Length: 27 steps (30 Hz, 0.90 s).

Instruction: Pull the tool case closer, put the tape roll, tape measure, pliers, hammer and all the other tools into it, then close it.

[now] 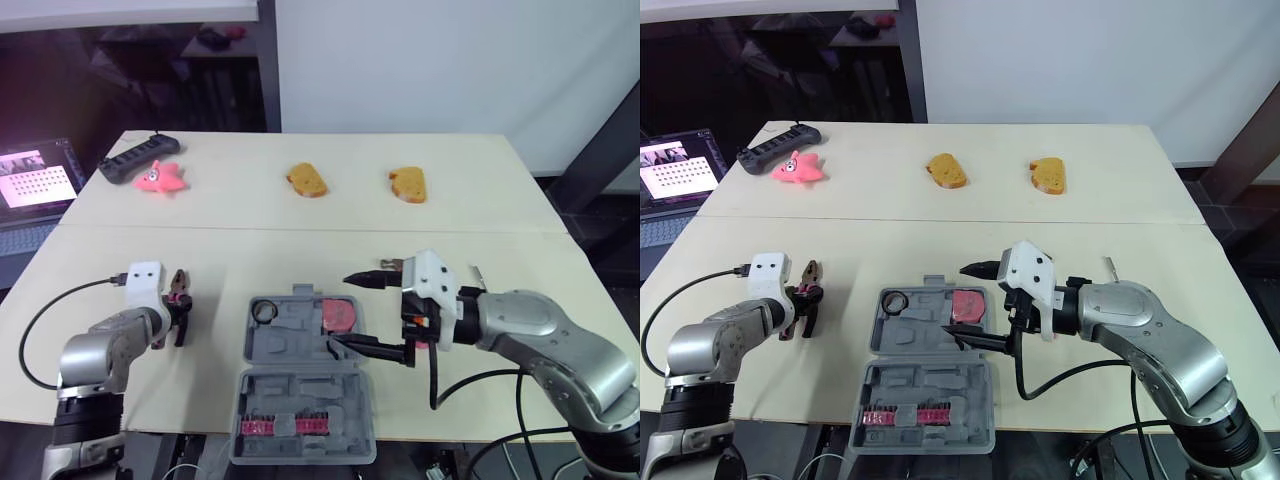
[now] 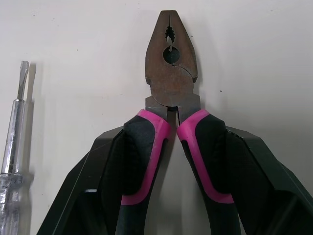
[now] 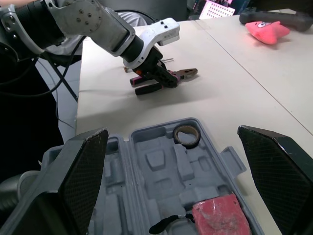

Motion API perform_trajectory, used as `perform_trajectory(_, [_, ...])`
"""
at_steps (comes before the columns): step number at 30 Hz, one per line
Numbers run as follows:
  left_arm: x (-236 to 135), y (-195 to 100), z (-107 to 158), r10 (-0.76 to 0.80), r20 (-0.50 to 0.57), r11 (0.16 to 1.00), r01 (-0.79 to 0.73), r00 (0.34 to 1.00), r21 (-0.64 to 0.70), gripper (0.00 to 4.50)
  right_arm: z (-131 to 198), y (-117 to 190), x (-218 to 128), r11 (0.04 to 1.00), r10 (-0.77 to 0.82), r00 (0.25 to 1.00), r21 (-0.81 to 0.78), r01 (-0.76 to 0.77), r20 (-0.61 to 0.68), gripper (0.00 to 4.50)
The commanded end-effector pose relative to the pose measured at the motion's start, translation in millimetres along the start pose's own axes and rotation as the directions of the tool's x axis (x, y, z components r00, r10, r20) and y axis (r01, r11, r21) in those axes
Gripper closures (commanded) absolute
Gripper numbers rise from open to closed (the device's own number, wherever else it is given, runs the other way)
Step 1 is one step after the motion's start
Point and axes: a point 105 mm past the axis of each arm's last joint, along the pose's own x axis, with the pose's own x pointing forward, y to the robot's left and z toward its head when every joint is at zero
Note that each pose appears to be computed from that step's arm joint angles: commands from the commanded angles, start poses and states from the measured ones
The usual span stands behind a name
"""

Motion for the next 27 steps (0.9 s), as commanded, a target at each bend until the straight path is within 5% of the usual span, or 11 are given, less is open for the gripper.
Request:
perform_trajectory(1, [3, 0, -12, -0.007, -0.039, 1.0, 0.007, 0.999, 0.0, 2.1, 6, 7, 1, 0.999, 0.019, 1.0, -0.031, -0.018, 0.015, 0.0])
perform_trajectory(5, [-6, 1, 10, -0.021, 0.026, 0.997, 0.019, 0.999, 0.076, 2.1, 7, 6, 2, 0.999, 0.018, 1.0, -0.03, -0.018, 0.017, 0.0])
perform_trajectory(10, [-48, -9, 42, -0.196, 0.021, 0.893, 0.17, 0.98, 0.418, 2.1, 6, 5, 1, 0.999, 0.015, 1.0, -0.042, -0.016, -0.004, 0.0])
perform_trajectory(15, [-85, -43, 41, -0.413, -0.202, 0.587, 0.428, 0.888, 0.687, 2.1, 3, 2, 10, 0.993, 0.046, 0.995, -0.103, -0.055, -0.086, 0.0])
perform_trajectory(22, [-104, -92, 41, -0.604, -0.389, 0.291, 0.647, 0.696, 0.704, 2.1, -11, -15, 53, 0.96, 0.059, 0.957, -0.246, -0.132, -0.285, 0.0])
perform_trajectory(27, [-104, -111, 43, -0.621, -0.477, 0.097, 0.665, 0.622, 0.74, 2.1, -14, -15, 91, 0.95, 0.099, 0.928, -0.243, -0.196, -0.358, 0.0])
